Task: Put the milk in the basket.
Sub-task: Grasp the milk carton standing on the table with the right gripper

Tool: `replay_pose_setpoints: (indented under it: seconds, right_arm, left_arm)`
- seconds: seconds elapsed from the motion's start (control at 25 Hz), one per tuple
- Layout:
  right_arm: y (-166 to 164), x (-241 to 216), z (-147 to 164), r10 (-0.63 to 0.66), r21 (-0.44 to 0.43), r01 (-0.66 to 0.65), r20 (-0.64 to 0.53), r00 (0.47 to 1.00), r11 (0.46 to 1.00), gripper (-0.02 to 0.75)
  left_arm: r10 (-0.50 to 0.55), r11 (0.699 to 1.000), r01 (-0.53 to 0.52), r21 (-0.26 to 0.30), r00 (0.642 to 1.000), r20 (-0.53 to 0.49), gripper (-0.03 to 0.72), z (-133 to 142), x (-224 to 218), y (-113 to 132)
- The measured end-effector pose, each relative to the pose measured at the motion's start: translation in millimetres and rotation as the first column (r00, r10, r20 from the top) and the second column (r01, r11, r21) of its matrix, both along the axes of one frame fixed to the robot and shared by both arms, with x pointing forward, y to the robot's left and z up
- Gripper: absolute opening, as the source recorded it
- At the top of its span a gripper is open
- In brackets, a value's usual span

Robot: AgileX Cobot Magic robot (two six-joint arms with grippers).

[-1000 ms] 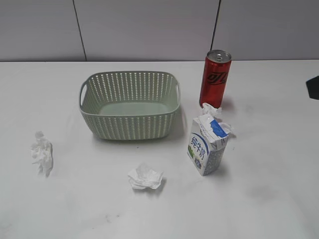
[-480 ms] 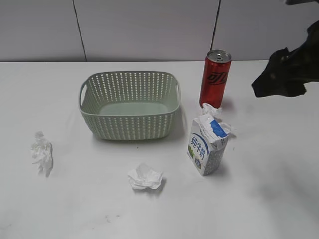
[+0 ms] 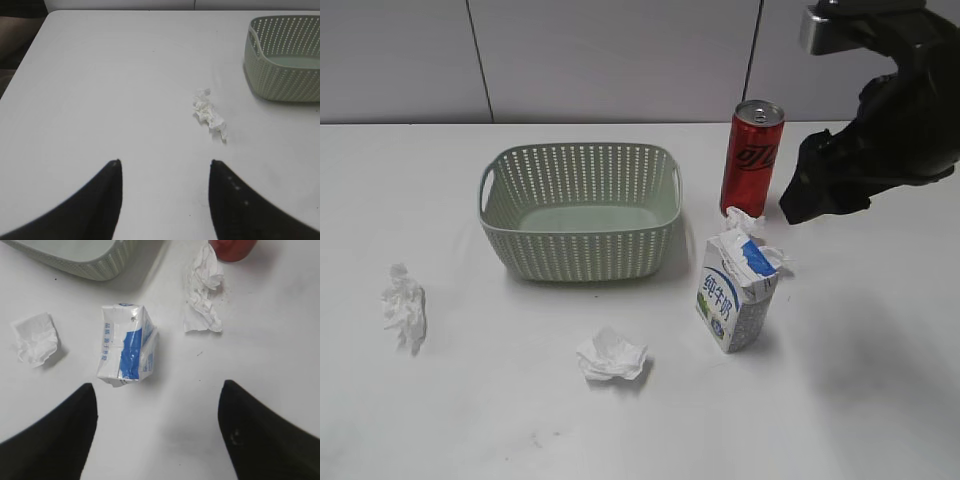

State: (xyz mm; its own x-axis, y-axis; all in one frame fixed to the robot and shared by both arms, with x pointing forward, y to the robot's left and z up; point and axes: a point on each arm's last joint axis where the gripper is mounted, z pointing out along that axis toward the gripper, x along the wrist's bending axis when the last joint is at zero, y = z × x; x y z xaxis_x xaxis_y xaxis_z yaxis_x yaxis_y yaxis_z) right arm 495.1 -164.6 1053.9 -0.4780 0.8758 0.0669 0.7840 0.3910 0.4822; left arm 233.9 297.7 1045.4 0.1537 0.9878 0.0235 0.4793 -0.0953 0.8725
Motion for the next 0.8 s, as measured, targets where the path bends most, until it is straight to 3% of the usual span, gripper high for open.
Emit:
replay_pose_setpoints:
  seconds: [0.8]
  right_arm:
    - [42,31,-57,0.042,-0.058,-0.054,-0.196,0.98,0.997,0.596]
  left_arm:
    - [0.0,1.0,0.0,0.0,1.0,0.0,0.426,0,0,0]
